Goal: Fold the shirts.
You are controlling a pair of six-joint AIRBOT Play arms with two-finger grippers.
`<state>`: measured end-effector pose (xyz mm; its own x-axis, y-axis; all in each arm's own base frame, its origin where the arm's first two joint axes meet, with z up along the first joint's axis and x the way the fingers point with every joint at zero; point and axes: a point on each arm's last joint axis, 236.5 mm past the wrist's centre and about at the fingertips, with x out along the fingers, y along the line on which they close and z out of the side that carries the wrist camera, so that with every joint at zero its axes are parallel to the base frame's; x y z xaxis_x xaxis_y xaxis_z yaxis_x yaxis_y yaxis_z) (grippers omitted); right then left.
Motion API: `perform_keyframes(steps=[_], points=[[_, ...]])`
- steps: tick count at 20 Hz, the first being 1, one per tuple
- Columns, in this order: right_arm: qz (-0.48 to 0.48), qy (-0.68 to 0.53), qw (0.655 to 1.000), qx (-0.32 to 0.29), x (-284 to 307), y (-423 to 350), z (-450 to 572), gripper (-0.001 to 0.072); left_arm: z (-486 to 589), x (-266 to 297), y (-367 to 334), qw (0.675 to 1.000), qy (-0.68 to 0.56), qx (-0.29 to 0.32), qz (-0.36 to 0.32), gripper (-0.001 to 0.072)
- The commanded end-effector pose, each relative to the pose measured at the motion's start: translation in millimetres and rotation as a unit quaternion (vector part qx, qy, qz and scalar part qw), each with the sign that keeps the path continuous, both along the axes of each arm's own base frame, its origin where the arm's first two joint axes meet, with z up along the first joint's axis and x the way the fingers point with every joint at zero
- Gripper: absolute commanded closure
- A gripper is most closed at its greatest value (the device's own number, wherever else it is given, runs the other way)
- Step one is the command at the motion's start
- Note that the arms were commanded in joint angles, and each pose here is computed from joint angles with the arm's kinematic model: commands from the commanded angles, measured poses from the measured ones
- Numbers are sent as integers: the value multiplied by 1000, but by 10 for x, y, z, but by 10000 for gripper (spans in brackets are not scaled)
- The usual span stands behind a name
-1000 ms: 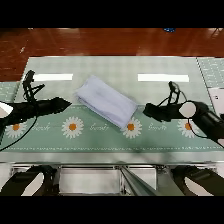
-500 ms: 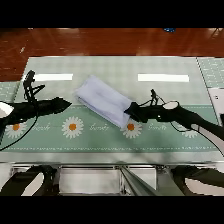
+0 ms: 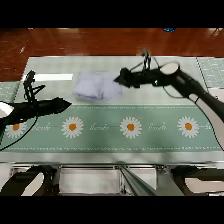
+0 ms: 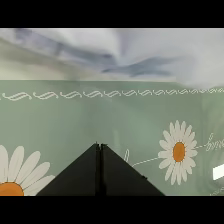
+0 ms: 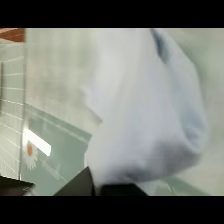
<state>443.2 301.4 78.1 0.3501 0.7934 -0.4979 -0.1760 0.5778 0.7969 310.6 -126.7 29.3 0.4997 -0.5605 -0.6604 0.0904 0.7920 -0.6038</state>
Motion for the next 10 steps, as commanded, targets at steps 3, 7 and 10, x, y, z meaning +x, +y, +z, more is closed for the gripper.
perform_keyframes(steps=[3, 7, 10], points=[[-37, -121, 989, -74, 478, -579, 1307, 694, -5, -4, 0, 1000, -5, 5, -7, 688], [-94, -131, 983, -87, 566, -1422, 1791, 694, -6, -5, -1, 1000, -5, 5, -7, 688], [-152, -113, 976, -108, 465, -2256, 1907, 694, -5, -4, 0, 1000, -5, 6, -8, 688]])
